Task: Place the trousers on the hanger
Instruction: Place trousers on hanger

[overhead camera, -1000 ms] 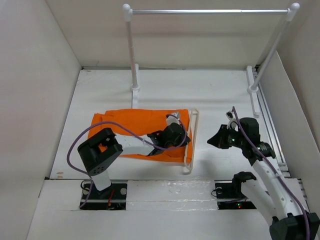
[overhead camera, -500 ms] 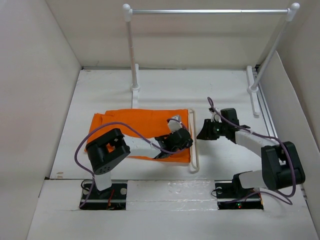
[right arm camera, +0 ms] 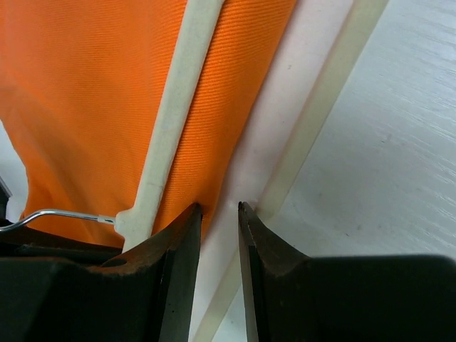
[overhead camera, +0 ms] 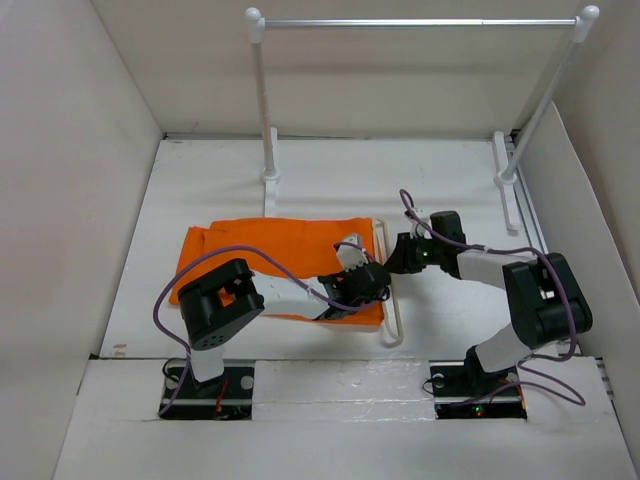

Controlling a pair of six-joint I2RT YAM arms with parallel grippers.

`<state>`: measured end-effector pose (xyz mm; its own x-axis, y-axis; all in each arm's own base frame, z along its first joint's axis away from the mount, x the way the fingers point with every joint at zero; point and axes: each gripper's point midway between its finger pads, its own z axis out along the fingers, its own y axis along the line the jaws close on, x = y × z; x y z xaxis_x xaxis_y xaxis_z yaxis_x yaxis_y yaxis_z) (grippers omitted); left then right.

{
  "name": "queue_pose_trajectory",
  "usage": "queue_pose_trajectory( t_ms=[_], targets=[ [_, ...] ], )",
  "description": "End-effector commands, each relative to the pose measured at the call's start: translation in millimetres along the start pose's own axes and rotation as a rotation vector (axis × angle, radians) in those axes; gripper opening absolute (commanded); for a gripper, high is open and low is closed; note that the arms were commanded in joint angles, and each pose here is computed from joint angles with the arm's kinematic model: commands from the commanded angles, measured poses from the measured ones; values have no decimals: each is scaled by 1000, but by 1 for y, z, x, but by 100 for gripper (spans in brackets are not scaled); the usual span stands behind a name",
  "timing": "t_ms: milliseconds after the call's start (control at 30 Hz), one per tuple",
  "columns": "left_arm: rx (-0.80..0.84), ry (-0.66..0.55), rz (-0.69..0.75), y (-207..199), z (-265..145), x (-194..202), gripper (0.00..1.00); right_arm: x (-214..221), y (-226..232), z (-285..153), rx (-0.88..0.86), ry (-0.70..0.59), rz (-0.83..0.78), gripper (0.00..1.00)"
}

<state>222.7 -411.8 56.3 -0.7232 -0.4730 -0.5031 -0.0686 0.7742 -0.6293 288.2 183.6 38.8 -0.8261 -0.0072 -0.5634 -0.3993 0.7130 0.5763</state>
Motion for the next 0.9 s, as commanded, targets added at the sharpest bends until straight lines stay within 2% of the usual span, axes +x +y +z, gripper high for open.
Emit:
queue_pose_trajectory(
  t_ms=[0,300,600,700,733,767,800,867],
  targets=[
    [-44,-41,-8,6,-8,-11,0,-20,18,6,-90,-60,-71,33],
    [-51,-27,26,9,-7,-8,0,-17,24,12,-104,-48,-45,41],
    [-50,-24,58,11,-2,-8,0,19,17,23,-110,23,23,44],
    [-52,-28,67,13,0,-12,0,26,24,24,-149,32,33,22],
    [-58,-35,76,16,1,-17,0,25,26,24,-161,27,33,11],
    [-55,-34,85,15,1,-17,0,23,25,21,-164,20,36,5],
    [-61,-41,91,17,2,-22,0,20,25,16,-171,7,37,1],
    [-59,-51,120,17,1,-29,0,18,19,6,-157,-5,41,0]
  ],
)
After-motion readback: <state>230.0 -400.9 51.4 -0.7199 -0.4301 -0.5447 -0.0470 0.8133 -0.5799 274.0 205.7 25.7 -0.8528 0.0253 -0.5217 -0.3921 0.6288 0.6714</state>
